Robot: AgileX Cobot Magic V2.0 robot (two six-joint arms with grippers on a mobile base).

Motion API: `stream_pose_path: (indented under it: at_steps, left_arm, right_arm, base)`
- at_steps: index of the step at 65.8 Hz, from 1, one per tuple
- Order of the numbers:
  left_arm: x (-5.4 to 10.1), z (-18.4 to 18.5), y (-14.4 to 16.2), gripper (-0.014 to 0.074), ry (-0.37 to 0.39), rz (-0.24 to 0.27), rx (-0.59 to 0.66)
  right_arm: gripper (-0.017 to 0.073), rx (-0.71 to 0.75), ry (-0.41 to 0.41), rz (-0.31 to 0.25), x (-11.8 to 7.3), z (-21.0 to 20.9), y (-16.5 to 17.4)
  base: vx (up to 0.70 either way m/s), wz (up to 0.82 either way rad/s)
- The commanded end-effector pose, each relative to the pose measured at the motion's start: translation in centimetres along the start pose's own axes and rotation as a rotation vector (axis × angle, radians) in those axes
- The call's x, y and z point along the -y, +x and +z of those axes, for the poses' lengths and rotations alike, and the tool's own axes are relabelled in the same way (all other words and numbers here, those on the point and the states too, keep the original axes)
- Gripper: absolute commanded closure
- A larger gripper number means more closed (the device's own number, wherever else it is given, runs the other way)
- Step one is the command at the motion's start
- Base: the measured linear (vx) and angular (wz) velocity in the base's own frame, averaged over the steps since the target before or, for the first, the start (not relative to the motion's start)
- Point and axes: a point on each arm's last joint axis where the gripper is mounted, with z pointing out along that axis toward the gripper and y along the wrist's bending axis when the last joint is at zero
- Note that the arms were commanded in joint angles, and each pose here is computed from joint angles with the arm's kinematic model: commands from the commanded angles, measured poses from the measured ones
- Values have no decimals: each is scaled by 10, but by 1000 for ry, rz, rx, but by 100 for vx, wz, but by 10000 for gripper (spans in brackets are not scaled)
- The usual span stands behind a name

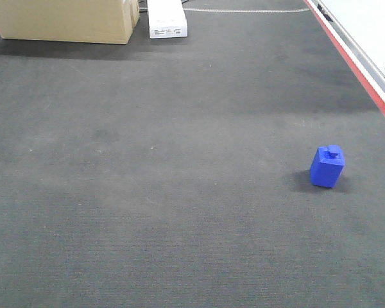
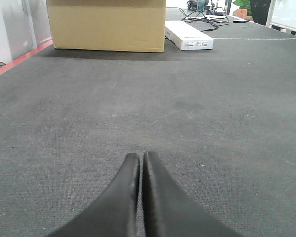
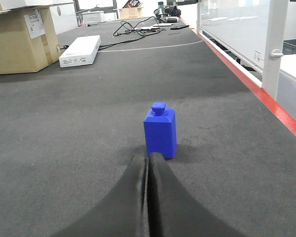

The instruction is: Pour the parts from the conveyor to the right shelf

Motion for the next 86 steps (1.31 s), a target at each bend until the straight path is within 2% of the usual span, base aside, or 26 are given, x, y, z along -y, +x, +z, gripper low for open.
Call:
stream_pose_path:
  at_steps: [1,36,43,65,74,86]
  left_arm:
    - [0,-3,-14,600,3,-17,105]
    - [0,-3,-14,600,3,-17,105]
    - [0,-3,-14,600,3,-17,105]
    - [0,-3,-14,600,3,-17,105]
    - [0,-3,-14,600,3,-17,105]
    - [0,-3,-14,600,3,-17,105]
  right_arm:
    - [564,81,-2,-18,0,-1,-5]
    - [564,81,-2,-19,0,-1,-5]
    - [564,81,3,-87,0,-1,-5]
    - [564,103,1,-91,0,-1,-7]
    - [564,141,-4,-90,-1,-1,-11]
    - [564,345,-29,-91,-4,-6,-29]
  base:
    - [0,0]
    - [0,0]
    - [0,0]
    - [0,0]
    - [0,0]
    - [0,0]
